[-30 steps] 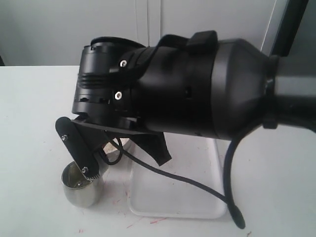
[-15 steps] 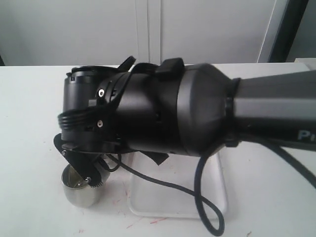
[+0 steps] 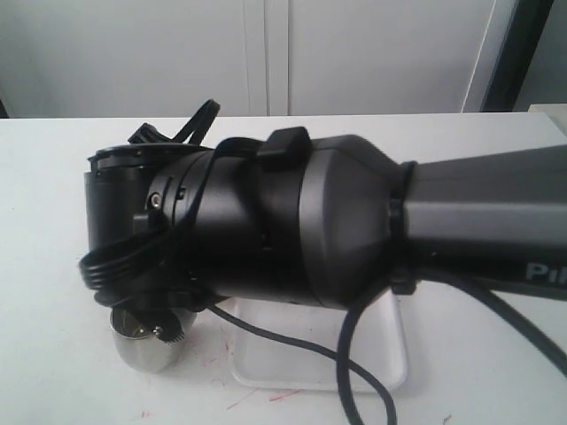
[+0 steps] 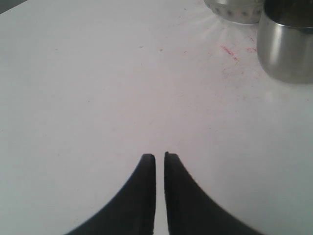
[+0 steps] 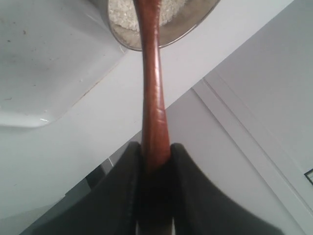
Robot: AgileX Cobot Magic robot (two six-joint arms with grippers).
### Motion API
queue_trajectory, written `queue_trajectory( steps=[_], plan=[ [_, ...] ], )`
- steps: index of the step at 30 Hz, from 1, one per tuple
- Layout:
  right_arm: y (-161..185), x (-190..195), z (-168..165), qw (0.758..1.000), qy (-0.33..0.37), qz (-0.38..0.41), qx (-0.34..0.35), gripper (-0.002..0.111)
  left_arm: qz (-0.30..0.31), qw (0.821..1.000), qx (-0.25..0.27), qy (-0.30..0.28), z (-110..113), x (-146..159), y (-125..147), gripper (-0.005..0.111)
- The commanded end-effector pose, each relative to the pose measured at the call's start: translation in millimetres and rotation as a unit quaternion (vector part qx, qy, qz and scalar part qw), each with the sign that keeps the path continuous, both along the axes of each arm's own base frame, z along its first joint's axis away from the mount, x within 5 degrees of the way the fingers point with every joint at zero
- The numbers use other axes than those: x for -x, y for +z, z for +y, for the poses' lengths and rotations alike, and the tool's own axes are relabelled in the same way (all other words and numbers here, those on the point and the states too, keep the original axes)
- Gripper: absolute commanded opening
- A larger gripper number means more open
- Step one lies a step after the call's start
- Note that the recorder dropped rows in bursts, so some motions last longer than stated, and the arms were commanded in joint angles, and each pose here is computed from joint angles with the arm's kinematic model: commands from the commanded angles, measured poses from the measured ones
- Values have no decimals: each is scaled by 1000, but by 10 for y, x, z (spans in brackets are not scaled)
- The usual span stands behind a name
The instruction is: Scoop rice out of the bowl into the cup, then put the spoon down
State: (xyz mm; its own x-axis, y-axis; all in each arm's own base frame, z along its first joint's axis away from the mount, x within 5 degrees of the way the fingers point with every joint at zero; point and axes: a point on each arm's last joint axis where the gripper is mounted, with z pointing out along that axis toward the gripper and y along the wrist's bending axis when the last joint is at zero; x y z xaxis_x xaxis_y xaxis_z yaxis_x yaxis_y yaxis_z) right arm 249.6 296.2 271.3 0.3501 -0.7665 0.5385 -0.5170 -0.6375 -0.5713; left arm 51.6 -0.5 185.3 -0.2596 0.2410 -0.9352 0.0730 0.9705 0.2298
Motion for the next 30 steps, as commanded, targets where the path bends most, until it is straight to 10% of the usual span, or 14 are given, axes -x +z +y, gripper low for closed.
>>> queue_trajectory(
  steps=[1, 30],
  plan=[
    [12, 25, 2, 1000, 3, -4, 10, 0, 32, 999, 5, -1, -4, 8, -76, 14],
    [23, 82, 20, 1000, -7, -6, 6, 0, 32, 999, 5, -1, -4, 8, -76, 14]
  ],
)
